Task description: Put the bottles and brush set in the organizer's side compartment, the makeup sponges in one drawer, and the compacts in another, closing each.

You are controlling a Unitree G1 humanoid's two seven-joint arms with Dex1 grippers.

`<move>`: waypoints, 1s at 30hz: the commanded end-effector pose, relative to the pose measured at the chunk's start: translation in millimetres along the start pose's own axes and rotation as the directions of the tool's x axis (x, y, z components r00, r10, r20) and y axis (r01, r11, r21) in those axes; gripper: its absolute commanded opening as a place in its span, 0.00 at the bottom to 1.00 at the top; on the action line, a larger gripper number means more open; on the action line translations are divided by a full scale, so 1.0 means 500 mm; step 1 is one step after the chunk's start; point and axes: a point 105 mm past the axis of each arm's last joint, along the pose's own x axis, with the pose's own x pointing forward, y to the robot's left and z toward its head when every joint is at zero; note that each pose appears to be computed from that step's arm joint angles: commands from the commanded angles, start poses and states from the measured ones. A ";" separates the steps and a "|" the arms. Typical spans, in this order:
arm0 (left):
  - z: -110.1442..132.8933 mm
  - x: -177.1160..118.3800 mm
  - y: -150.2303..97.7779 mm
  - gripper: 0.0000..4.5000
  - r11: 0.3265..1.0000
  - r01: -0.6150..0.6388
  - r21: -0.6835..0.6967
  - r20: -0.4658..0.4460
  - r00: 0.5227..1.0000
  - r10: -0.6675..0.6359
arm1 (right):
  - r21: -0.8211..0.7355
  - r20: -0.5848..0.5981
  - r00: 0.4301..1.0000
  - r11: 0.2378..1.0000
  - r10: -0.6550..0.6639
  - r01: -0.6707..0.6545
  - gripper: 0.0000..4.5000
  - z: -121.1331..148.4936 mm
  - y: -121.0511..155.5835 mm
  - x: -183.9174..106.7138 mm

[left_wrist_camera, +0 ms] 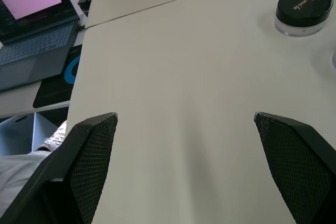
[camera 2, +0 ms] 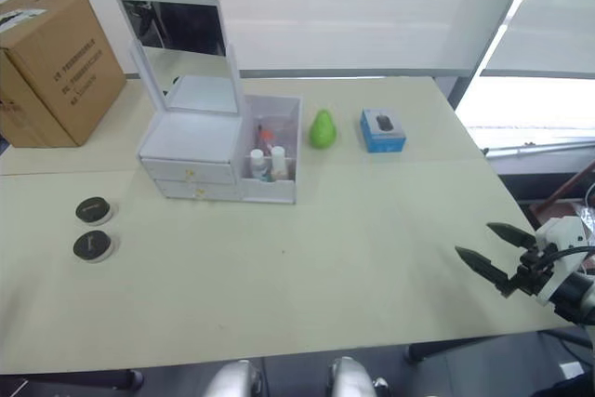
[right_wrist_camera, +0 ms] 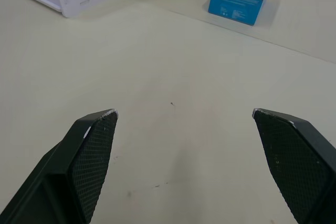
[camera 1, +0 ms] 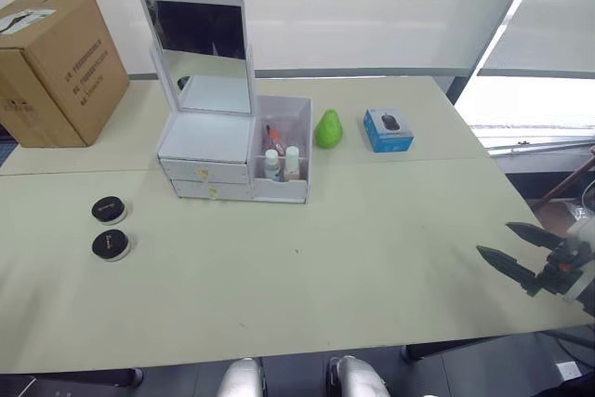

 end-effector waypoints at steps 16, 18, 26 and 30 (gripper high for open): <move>0.136 0.137 -0.483 1.00 0.954 0.169 -0.249 0.492 0.870 -0.026 | -0.217 0.266 0.749 0.795 0.606 -0.566 1.00 0.286 0.342 0.212; 0.159 0.160 -0.526 1.00 0.956 0.140 -0.259 0.506 0.862 0.011 | -0.244 0.291 0.712 0.769 0.639 -0.590 1.00 0.307 0.369 0.229; 0.184 0.288 -0.623 1.00 0.973 0.033 -0.229 0.437 0.897 0.072 | -0.314 0.351 0.657 0.745 0.667 -0.589 1.00 0.351 0.413 0.284; 0.190 0.318 -0.648 1.00 0.977 0.049 -0.208 0.437 0.898 0.048 | -0.334 0.368 0.634 0.733 0.680 -0.593 1.00 0.357 0.422 0.288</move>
